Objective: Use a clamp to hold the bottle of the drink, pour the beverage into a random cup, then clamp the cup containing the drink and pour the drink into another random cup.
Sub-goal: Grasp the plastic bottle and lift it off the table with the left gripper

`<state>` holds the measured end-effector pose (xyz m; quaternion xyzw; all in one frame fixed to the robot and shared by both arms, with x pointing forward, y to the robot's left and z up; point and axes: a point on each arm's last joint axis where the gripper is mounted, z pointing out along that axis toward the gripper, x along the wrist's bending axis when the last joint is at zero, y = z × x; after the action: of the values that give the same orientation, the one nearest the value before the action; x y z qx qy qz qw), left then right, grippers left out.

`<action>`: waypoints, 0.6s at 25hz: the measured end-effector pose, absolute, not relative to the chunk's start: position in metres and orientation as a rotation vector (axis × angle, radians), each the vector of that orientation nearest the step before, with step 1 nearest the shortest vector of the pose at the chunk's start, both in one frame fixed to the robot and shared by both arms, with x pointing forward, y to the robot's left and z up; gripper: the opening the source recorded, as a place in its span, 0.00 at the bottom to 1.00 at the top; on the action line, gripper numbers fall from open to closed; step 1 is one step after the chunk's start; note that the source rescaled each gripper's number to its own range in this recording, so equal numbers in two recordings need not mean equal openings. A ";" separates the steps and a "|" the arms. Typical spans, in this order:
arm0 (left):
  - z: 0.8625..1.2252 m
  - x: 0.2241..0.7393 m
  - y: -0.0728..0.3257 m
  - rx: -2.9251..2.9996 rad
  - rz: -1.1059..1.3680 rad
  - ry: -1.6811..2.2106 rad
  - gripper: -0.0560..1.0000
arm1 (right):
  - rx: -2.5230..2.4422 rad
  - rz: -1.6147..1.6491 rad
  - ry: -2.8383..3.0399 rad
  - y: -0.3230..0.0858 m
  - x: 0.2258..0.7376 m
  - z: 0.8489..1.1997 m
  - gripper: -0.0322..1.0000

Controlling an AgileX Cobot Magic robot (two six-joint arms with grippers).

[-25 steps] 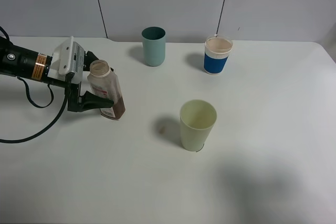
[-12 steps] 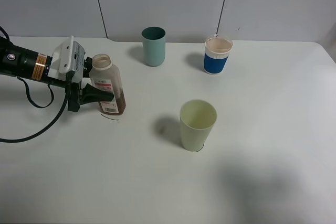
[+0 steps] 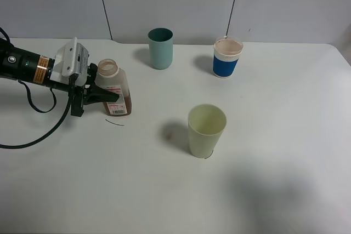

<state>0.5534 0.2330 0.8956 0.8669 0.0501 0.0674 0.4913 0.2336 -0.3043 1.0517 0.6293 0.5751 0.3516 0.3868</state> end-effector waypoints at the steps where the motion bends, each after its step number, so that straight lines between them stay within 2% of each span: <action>1: 0.896 0.553 0.233 2.104 0.163 0.122 0.07 | 1.602 0.895 1.464 -0.304 0.234 1.052 1.00; 15: 0.896 0.554 0.234 2.094 0.096 0.270 0.07 | 1.602 0.895 1.464 -0.304 0.234 1.052 1.00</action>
<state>0.5543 0.2335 0.8960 0.8627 0.1112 0.0397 0.4917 0.2336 -0.3043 1.0517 0.6293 0.5751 0.3516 0.3868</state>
